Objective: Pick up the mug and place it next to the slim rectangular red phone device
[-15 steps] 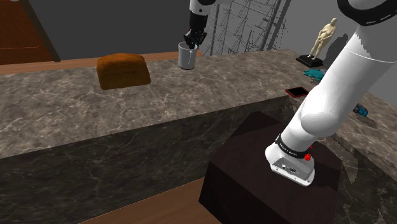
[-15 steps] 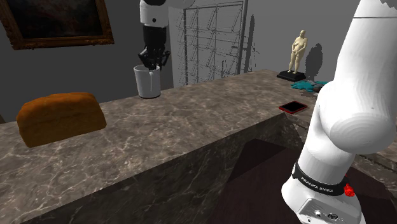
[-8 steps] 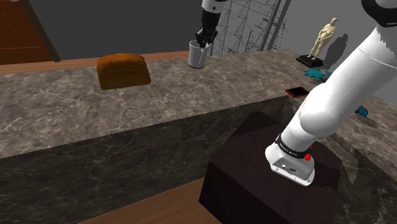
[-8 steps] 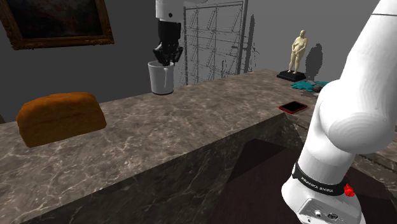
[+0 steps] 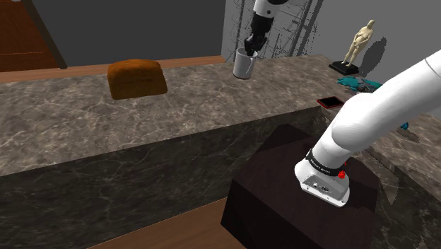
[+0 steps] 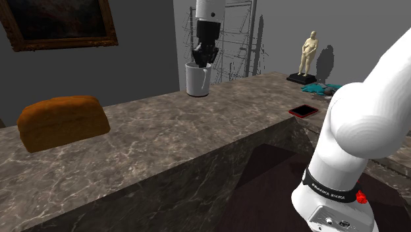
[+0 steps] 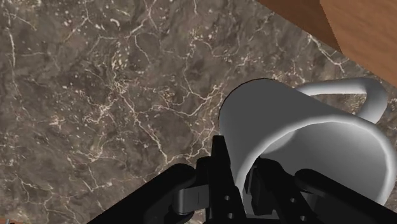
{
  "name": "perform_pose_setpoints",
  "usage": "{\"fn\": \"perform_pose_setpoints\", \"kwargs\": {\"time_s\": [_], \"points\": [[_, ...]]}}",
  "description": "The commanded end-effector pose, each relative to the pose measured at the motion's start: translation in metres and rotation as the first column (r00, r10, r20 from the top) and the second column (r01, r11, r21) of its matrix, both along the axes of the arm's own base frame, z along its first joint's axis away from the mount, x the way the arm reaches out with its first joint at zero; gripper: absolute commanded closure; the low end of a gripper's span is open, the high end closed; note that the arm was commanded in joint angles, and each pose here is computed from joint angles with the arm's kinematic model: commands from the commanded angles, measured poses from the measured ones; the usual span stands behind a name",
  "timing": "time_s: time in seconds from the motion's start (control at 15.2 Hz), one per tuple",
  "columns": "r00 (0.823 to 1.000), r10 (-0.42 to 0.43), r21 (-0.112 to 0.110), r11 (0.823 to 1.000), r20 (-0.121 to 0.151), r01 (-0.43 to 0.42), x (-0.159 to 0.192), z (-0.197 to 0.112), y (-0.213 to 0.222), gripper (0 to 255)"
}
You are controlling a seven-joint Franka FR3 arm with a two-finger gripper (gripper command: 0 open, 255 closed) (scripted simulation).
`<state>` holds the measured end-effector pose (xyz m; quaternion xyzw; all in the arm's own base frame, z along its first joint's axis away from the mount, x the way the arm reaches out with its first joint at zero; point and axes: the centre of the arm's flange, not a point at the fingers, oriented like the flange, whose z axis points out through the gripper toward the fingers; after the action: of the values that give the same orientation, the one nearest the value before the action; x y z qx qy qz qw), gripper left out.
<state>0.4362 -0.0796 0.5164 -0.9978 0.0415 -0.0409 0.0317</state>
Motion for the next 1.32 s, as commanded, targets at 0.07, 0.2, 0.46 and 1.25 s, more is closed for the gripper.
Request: {"fn": "perform_pose_setpoints", "kwargs": {"time_s": [0.07,0.2,0.46,1.25], "points": [[1.0,0.001,0.001,1.0,0.0,-0.001,-0.036,-0.001,-0.019,255],[1.0,0.001,0.001,1.0,0.0,-0.001,-0.059,-0.001,-0.032,255],[1.0,0.001,0.001,1.0,0.0,-0.001,-0.104,-0.001,-0.059,255],[1.0,0.001,0.001,1.0,0.0,-0.001,-0.24,-0.001,-0.141,255]]}}
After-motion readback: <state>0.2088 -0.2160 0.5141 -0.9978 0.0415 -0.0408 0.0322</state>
